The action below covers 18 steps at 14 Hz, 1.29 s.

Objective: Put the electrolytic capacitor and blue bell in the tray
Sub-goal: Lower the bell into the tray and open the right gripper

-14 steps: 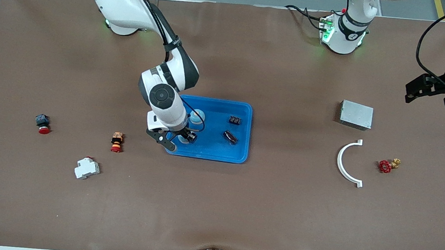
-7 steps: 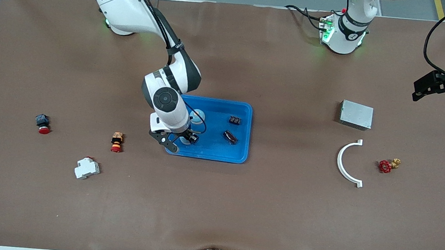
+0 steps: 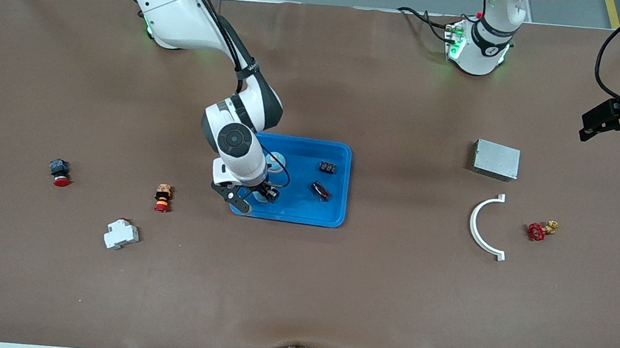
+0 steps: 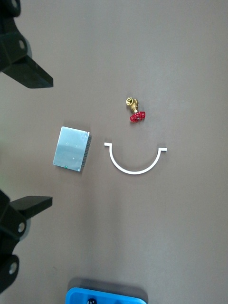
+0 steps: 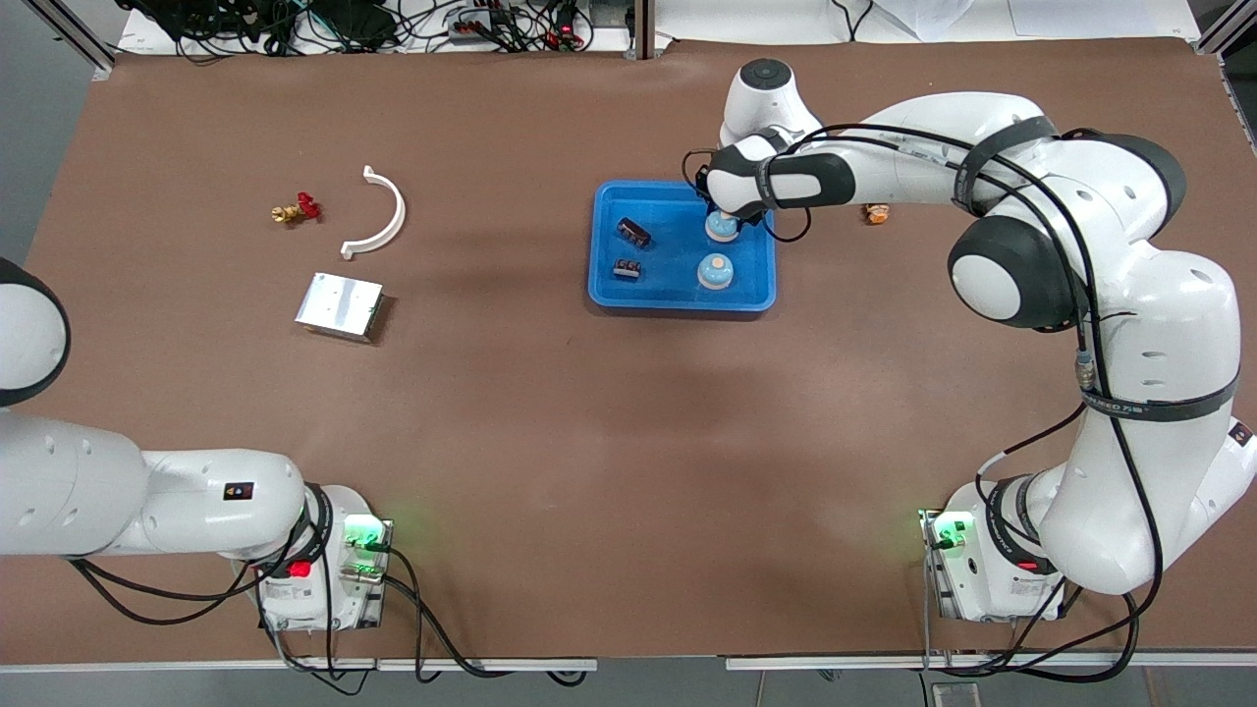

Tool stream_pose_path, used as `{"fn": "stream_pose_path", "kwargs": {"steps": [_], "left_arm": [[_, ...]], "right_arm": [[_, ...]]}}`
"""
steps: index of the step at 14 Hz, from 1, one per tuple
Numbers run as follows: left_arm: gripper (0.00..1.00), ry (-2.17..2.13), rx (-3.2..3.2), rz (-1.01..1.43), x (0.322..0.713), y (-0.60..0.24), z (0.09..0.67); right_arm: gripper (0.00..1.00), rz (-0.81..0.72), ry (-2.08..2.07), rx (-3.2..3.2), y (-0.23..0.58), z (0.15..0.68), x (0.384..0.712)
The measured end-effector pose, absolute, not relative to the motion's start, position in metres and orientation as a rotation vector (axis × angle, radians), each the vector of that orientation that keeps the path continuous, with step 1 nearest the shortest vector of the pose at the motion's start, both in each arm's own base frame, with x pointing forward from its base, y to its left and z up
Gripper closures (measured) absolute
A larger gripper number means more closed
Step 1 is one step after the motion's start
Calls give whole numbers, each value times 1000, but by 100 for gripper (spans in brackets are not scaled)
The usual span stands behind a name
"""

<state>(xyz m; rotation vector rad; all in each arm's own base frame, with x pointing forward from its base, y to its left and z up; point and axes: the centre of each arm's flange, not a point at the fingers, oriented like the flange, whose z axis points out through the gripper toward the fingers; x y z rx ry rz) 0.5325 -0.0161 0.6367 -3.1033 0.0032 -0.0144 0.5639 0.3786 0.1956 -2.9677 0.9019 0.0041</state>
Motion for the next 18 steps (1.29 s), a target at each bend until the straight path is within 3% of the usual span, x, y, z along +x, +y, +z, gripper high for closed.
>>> {"fn": "stream_pose_path", "kwargs": {"steps": [8, 9, 12, 18], "left_arm": [[0, 4, -3111, -16, 532, -17, 637], [0, 4, -3111, -16, 532, -17, 637], [0, 4, -3111, -17, 532, -17, 638], [0, 4, -3111, -18, 532, -17, 638]], "right_arm": [[36, 1, 939, -2955, 382, 193, 565], [31, -3, 937, -2958, 382, 193, 565], [2, -21, 921, -2978, 381, 190, 564], [0, -28, 916, -2981, 381, 190, 565]]}}
